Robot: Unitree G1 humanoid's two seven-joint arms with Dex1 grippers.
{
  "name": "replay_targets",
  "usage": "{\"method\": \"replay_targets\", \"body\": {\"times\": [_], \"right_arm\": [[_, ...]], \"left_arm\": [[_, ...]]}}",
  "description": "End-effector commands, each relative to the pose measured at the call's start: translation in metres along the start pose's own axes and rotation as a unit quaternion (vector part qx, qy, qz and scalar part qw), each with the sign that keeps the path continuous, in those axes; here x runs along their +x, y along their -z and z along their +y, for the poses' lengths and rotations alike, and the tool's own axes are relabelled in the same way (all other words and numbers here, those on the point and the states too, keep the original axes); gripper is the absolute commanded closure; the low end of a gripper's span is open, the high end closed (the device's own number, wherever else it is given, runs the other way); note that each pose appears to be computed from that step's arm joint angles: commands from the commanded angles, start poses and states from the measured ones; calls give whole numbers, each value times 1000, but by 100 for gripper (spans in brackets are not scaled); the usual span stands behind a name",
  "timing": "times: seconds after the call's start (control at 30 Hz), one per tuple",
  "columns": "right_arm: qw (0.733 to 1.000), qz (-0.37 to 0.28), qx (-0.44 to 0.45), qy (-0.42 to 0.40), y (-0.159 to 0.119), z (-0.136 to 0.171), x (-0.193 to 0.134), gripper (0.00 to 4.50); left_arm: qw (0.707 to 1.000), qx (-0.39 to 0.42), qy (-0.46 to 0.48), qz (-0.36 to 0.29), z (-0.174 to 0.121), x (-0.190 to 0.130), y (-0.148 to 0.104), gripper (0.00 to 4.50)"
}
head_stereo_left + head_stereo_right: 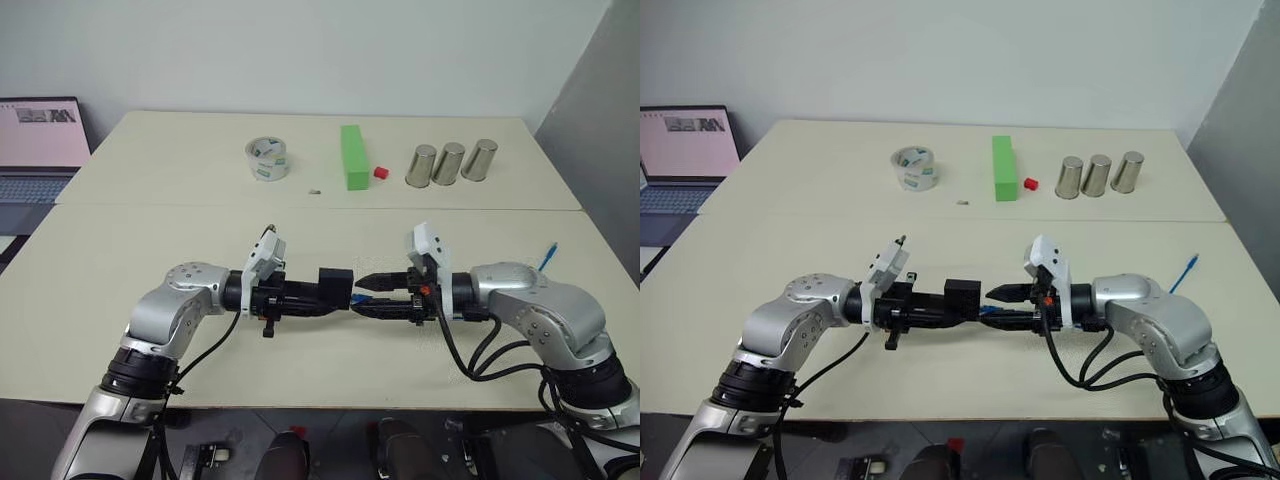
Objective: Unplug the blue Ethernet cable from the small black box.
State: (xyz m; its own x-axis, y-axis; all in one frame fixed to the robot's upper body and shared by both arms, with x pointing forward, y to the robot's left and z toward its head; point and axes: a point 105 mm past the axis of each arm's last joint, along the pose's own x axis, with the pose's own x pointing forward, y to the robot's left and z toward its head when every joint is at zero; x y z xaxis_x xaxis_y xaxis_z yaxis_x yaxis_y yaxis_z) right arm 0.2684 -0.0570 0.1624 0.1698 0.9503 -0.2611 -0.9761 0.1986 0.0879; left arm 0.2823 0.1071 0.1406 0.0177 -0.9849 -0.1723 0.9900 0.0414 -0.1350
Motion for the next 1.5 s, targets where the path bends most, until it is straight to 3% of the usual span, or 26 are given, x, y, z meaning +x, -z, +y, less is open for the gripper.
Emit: {"method": "replay_targets", "body": {"times": [0.03, 0.4, 0.5, 0.77, 1.17, 1.5], "right_arm": [[1000, -1, -28, 0, -6, 0, -1, 212], [999, 4, -32, -2, -2, -4, 2, 212], [999, 4, -33, -2, -3, -5, 2, 260], [999, 21, -49, -10, 0, -6, 1, 440], [995, 53, -70, -39, -1, -9, 1, 445], [993, 100, -63, -7, 17, -23, -27, 446]], "left_arm": [[1000, 19, -3, -9, -1, -1, -8, 370], [1000, 21, -1, -10, -2, 1, -9, 370], [1000, 21, 1, -9, -3, 2, -9, 370], [1000, 23, 6, -13, -4, 4, -11, 370], [999, 28, 25, 0, -10, 6, -10, 370], [997, 40, -41, 56, 9, -17, 5, 370]]}}
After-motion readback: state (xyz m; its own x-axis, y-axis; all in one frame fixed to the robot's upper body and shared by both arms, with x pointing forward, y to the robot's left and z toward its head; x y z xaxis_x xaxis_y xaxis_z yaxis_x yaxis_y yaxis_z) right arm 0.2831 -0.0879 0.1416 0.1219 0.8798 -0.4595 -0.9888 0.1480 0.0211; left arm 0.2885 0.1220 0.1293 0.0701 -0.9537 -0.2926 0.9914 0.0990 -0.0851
